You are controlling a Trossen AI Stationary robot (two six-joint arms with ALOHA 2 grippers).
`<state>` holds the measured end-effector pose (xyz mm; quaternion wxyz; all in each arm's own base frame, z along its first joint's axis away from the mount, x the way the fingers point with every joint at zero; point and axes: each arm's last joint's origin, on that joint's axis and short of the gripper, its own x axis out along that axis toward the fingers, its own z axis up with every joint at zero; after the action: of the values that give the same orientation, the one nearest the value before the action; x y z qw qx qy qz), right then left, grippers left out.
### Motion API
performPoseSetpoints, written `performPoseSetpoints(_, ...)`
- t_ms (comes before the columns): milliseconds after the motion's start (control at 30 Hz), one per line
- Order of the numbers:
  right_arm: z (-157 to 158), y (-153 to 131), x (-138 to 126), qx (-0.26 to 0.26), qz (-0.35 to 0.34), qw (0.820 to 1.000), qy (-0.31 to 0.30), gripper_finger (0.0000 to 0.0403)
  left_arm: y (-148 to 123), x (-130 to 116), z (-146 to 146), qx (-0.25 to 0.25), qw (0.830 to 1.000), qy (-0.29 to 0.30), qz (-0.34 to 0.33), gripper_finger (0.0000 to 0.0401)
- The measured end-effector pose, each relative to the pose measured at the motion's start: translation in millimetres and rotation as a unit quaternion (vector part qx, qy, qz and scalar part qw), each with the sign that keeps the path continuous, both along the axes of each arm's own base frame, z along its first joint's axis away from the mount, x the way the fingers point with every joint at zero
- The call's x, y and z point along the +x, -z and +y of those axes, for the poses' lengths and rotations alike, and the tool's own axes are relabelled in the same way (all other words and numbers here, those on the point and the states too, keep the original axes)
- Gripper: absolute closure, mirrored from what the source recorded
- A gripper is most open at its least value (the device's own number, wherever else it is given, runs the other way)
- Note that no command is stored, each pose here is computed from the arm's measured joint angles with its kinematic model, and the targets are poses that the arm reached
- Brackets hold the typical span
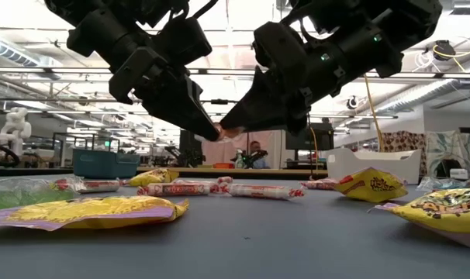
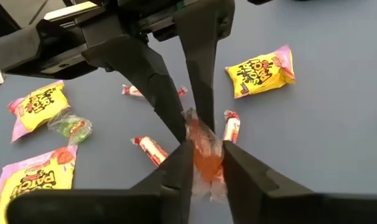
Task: Sort candy
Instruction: Put the orange gummy into the white bin
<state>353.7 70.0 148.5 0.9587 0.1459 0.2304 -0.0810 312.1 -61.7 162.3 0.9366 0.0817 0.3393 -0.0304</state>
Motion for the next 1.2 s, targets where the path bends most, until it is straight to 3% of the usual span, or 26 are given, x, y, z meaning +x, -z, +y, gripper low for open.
performPoseSetpoints(133, -2, -3, -1, -0.004, 0.003, 1.000, -0.018, 0.0352, -1, 1, 1, -0.012, 1.000, -0.018, -0.008, 0.0329)
performPoseSetpoints(300, -9, -10, -4, -0.002, 0.015, 0.999, -0.033, 0.0359, -2, 3, 7, -0.032, 0.999, -0.042, -0.012, 0.0259)
performPoseSetpoints(467, -16, -26, -14, -0.017, 0.040, 0.998, -0.047, 0.0360, -7, 1, 6, -0.027, 0.999, -0.024, -0.018, 0.0182)
performPoseSetpoints(600, -22, -48, -29, -0.041, 0.059, 0.996, -0.051, 0.0360, -21, -3, 7, -0.017, 0.999, -0.005, -0.035, 0.0144)
performPoseSetpoints(933, -44, -122, -94, -0.088, 0.051, 0.994, -0.043, 0.0360, -50, -9, 20, 0.050, 0.994, 0.022, -0.091, 0.0132)
performPoseSetpoints(1200, -57, -165, -162, -0.138, 0.028, 0.990, 0.009, 0.0360, -44, -10, 36, 0.027, 0.997, -0.002, -0.074, 0.0131)
